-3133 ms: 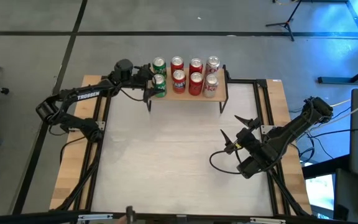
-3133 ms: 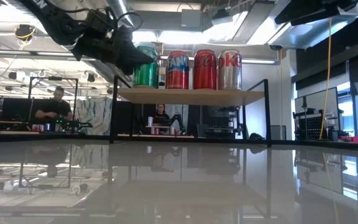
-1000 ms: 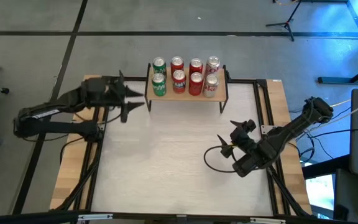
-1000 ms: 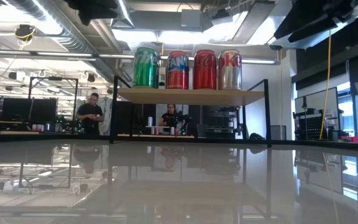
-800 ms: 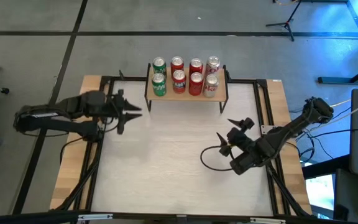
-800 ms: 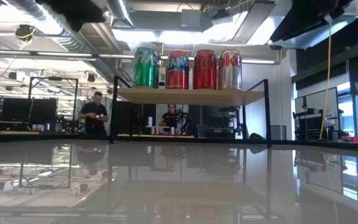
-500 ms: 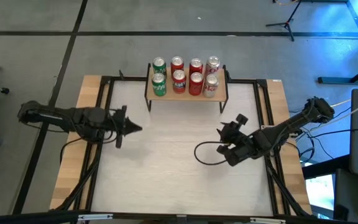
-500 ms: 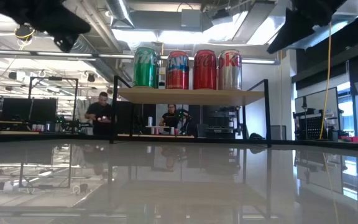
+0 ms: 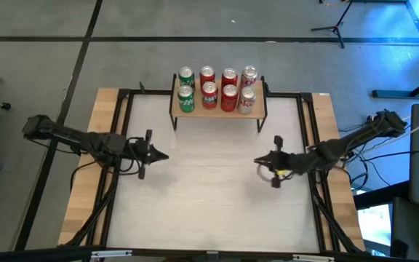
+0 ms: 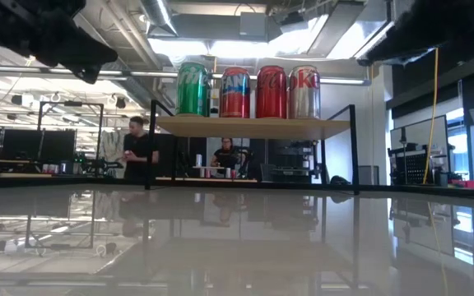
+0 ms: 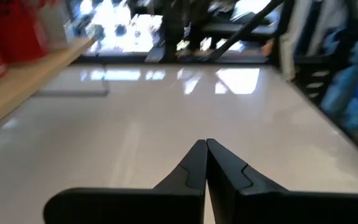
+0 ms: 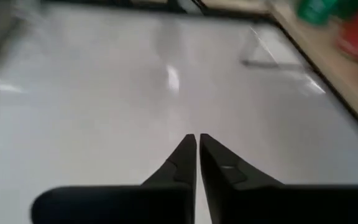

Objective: Place canned beverage on shelf
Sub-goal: Return to Home Position

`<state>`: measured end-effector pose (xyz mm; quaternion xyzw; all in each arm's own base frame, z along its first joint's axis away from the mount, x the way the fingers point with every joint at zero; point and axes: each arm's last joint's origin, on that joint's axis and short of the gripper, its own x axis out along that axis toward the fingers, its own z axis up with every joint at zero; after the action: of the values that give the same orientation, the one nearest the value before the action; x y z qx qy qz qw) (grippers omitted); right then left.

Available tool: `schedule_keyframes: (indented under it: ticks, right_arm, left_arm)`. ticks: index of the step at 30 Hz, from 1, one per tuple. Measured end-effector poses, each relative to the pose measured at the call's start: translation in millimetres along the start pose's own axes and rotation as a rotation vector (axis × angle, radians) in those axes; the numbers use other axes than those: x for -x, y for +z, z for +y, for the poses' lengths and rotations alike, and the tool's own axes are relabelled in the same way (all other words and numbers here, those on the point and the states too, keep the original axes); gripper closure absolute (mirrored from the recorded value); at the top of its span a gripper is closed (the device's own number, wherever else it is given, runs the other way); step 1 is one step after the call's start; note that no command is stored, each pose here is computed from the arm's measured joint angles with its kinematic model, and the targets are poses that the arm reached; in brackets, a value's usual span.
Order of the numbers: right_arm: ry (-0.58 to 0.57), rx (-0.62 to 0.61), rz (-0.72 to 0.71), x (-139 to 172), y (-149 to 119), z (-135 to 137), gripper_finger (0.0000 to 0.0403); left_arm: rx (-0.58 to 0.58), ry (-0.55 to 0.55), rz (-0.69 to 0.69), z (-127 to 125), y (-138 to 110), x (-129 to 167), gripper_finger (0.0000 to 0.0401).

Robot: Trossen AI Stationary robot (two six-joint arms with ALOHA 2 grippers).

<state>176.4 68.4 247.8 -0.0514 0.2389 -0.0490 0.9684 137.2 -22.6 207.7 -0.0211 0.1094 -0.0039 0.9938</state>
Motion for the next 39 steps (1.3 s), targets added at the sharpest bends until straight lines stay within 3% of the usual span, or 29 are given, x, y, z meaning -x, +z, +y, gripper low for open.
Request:
schedule_keyframes:
  ticks: [5, 10, 15, 22, 27, 34, 39]
  right_arm:
    - [0.153, -0.03, -0.219, 18.4, -22.0, -20.1, 0.04]
    - [0.225, -0.065, -0.291, 27.1, -46.6, -38.1, 0.0396]
    - [0.287, -0.072, -0.388, 30.9, -64.6, -49.8, 0.0401]
    - [0.235, -0.094, -0.428, 21.3, -93.0, -58.0, 0.0401]
    - [0.189, -0.109, -0.455, 14.8, -107.9, -58.1, 0.0399]
    - [0.047, -0.183, -0.384, 11.6, -116.1, -61.6, 0.0398]
    - [0.027, -0.216, -0.362, 10.8, -118.0, -62.1, 0.0398]
  left_arm:
    - [-0.022, -0.047, -0.081, 5.9, -16.4, -3.9, 0.0401]
    - [-0.003, 0.013, -0.048, 16.6, -32.6, -5.7, 0.0401]
    - [-0.005, -0.005, -0.096, 19.9, -34.5, -4.6, 0.0401]
    - [0.0, -0.006, -0.136, 21.6, -48.7, -2.6, 0.0401]
    - [-0.017, -0.002, -0.163, 21.6, -46.1, -0.3, 0.0401]
    - [-0.011, 0.036, -0.191, 22.8, -44.3, 8.0, 0.0401]
    - [0.027, 0.157, -0.198, 26.7, -47.1, 19.6, 0.0401]
